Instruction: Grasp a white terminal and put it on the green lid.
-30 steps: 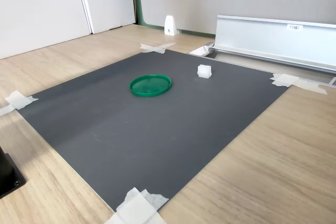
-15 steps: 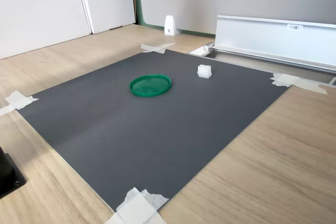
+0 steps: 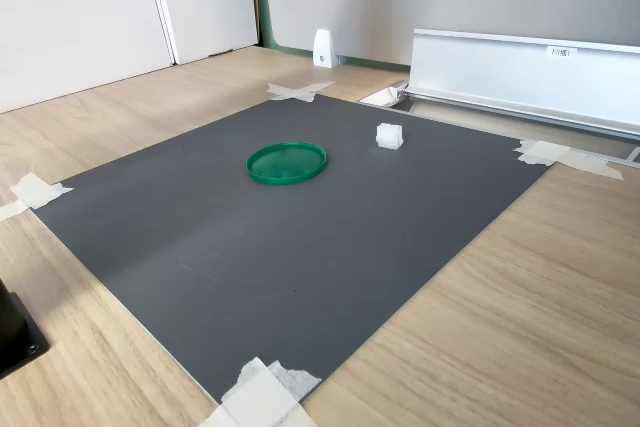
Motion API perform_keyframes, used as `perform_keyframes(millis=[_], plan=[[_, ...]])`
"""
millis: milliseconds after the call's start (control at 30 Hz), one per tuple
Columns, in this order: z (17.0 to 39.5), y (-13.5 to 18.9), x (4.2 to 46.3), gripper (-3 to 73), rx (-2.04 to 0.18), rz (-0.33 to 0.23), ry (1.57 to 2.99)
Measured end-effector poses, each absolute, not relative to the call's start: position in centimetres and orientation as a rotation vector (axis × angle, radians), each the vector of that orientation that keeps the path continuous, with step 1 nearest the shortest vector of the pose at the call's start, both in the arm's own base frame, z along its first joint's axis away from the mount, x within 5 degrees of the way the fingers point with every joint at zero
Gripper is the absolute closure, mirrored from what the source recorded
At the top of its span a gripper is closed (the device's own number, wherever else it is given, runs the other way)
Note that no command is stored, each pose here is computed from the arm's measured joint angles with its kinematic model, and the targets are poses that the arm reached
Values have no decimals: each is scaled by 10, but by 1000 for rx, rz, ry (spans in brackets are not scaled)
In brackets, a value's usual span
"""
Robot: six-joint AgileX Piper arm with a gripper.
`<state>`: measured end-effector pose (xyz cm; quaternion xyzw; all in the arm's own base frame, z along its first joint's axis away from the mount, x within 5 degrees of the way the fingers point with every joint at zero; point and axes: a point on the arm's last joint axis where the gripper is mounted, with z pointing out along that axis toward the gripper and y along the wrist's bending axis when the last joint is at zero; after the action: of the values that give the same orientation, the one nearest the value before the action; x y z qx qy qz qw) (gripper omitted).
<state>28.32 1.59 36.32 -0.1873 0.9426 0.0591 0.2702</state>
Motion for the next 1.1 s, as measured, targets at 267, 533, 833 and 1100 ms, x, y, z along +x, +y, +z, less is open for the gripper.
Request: perform_keyframes(millis=[267, 533, 833, 1100], plan=[[360, 6, 328, -29, -467, 53, 2672], [329, -19, 361, -30, -404, -78, 2767], [292, -40, 385, -30, -406, -80, 2805], [256, -41, 392, -27, -438, -84, 2836]])
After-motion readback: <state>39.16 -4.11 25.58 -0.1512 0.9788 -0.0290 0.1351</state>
